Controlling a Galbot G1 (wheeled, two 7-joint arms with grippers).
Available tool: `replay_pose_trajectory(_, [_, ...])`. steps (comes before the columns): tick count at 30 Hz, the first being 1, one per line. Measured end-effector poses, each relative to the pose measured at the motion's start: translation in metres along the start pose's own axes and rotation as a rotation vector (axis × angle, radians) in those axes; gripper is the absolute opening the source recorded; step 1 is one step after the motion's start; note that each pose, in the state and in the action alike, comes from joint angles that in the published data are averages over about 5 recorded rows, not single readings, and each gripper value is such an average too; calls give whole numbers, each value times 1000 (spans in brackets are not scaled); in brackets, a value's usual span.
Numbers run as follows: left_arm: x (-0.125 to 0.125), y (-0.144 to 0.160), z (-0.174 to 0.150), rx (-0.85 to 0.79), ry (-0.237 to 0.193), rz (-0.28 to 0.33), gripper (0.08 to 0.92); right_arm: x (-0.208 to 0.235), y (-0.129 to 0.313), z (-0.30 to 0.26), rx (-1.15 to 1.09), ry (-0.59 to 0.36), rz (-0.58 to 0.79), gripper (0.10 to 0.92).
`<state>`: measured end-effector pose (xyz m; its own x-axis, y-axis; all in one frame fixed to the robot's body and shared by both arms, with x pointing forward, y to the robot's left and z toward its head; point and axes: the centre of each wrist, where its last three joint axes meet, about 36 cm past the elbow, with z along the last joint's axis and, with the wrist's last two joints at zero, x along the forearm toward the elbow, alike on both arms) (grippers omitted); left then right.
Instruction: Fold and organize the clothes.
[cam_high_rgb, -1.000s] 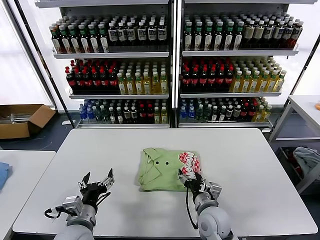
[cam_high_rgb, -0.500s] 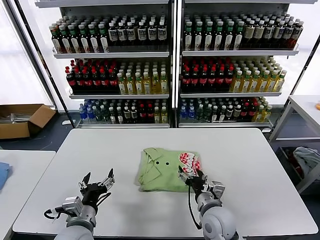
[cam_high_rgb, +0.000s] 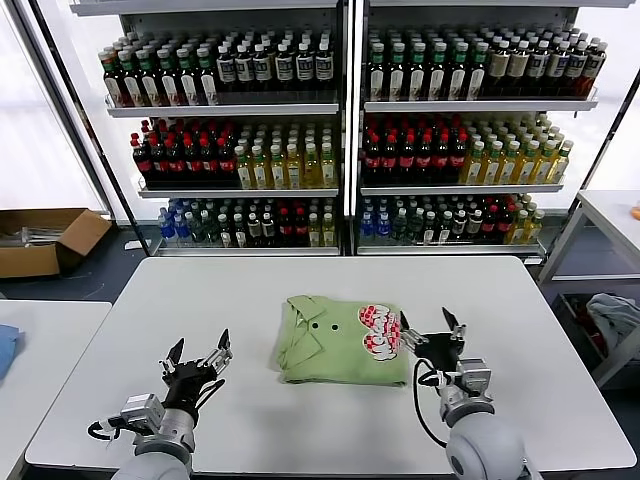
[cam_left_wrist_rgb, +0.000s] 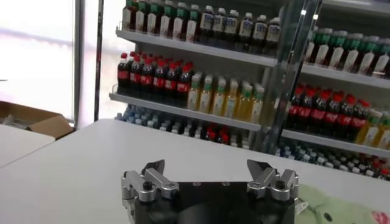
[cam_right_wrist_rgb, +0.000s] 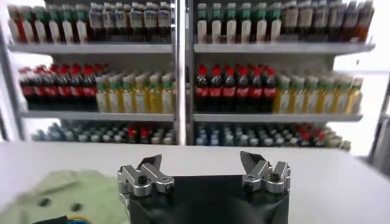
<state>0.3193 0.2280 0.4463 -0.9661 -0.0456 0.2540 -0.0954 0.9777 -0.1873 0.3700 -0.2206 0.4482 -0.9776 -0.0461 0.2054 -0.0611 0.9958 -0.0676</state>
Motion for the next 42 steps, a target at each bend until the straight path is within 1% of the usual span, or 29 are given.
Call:
replay_pose_trajectory(7, [0, -4, 1, 13, -17, 12, 823, 6, -13, 2, 97, -7, 46, 823])
replay_pose_trajectory(14, [-1, 1, 4, 1, -37, -3, 823, 7, -19, 6, 107, 12, 86, 823])
replay_pose_trajectory(24, [-2, 0, 5, -10, -72, 0, 823, 11, -16, 14, 98, 33, 89, 823])
replay_pose_trajectory(32, [-4, 0, 6, -50, -111, -1, 823, 9, -20, 15, 107, 37, 102, 823])
replay_pose_trajectory(42, [-4, 0, 8, -79, -128, -5, 823, 7, -20, 19, 106, 40, 105, 823])
